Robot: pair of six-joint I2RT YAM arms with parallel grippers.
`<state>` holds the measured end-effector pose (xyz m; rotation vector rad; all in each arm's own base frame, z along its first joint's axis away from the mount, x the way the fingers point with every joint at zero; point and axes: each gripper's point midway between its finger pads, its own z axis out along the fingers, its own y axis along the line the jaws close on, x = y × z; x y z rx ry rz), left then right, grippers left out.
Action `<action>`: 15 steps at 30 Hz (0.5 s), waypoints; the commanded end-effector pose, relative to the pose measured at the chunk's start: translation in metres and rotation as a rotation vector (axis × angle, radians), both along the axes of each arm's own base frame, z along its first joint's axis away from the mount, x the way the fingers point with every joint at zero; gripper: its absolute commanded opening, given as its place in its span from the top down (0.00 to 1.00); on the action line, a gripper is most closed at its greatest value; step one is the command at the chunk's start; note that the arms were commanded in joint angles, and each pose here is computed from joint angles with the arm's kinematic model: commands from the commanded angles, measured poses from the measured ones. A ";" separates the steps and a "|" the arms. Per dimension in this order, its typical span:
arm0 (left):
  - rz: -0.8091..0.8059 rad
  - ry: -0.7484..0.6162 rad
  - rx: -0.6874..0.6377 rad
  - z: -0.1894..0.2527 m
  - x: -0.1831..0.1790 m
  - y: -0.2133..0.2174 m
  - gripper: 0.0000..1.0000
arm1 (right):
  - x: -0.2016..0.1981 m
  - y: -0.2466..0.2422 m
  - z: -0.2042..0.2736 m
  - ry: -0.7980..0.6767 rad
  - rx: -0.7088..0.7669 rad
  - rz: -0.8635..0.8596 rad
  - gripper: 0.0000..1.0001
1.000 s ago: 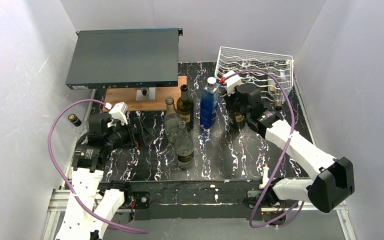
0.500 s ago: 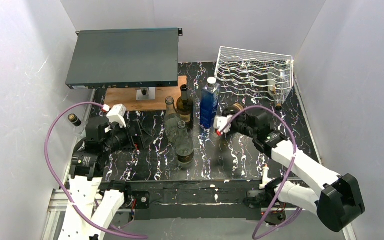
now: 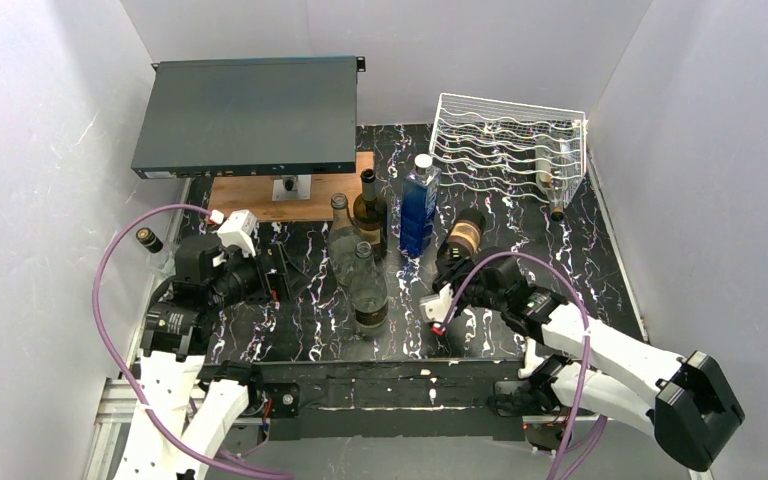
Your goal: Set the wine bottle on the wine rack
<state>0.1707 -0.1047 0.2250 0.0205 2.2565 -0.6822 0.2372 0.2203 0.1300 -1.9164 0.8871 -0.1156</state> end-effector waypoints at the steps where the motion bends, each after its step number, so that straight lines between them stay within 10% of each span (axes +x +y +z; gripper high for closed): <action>1: -0.009 -0.032 0.013 0.001 0.000 0.001 0.01 | -0.036 -0.024 -0.072 0.195 -0.193 -0.006 0.95; 15: 0.011 -0.119 0.008 0.001 -0.001 0.003 0.01 | -0.055 -0.023 -0.124 0.252 -0.367 0.060 0.70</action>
